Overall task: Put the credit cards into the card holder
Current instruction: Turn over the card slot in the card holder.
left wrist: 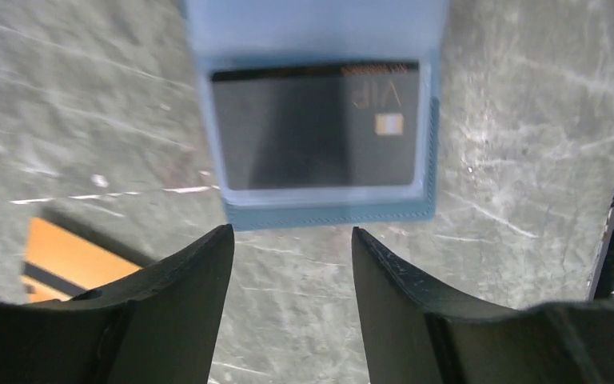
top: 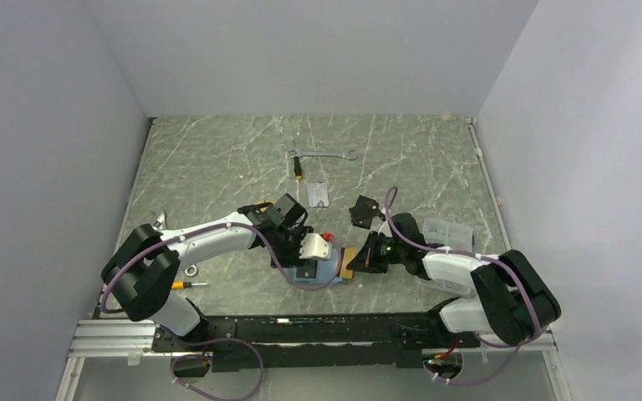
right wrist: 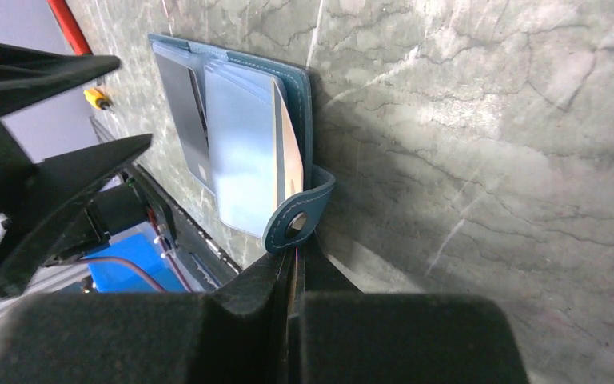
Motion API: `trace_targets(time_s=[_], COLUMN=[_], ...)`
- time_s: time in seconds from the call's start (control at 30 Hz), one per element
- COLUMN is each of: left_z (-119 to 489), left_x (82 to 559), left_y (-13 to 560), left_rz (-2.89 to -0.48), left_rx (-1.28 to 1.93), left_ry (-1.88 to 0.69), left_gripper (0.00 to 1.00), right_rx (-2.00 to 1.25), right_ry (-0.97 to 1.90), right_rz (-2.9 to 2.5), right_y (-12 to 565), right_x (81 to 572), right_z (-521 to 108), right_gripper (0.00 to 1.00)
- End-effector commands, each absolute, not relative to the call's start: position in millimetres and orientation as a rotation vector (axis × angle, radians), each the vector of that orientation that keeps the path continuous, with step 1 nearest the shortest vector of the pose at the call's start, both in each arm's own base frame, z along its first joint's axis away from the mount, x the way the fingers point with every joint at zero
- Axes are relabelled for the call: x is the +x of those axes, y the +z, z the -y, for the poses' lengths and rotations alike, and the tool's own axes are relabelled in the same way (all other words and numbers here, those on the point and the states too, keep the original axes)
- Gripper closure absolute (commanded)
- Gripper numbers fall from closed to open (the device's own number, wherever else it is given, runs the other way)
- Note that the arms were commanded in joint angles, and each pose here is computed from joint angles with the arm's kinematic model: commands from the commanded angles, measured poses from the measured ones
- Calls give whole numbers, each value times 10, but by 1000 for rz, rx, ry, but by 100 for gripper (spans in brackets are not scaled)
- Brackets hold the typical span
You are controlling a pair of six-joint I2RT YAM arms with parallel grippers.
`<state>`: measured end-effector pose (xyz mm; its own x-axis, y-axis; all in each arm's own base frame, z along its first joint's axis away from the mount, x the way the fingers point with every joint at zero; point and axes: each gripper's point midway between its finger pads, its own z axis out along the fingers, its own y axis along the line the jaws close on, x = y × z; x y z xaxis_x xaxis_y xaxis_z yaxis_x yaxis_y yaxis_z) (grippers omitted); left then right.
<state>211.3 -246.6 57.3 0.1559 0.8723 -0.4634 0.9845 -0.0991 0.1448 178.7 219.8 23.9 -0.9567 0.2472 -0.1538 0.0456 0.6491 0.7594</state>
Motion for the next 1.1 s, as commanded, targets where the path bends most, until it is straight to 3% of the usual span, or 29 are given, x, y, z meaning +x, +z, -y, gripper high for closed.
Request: trace_targets(time_s=[0.0,0.7,1.07], left_z=[2339,2402,2554], left_x=[2091,2098,2100], left_y=[338,403,384], left_rz=[-1753,-1743,-1747], left_rx=[2080,2063,2058], left_ry=[-295,-328,-384], left_gripper=[40,55,58], right_rx=[270,73,41], right_ry=[1011,1055,1044], right_rz=[-2655,-2689,-2695], right_y=[44,174,218], right_x=[1764,1626,1631], right_z=[-1976,-2000,-2009], right_gripper=[100,100,100])
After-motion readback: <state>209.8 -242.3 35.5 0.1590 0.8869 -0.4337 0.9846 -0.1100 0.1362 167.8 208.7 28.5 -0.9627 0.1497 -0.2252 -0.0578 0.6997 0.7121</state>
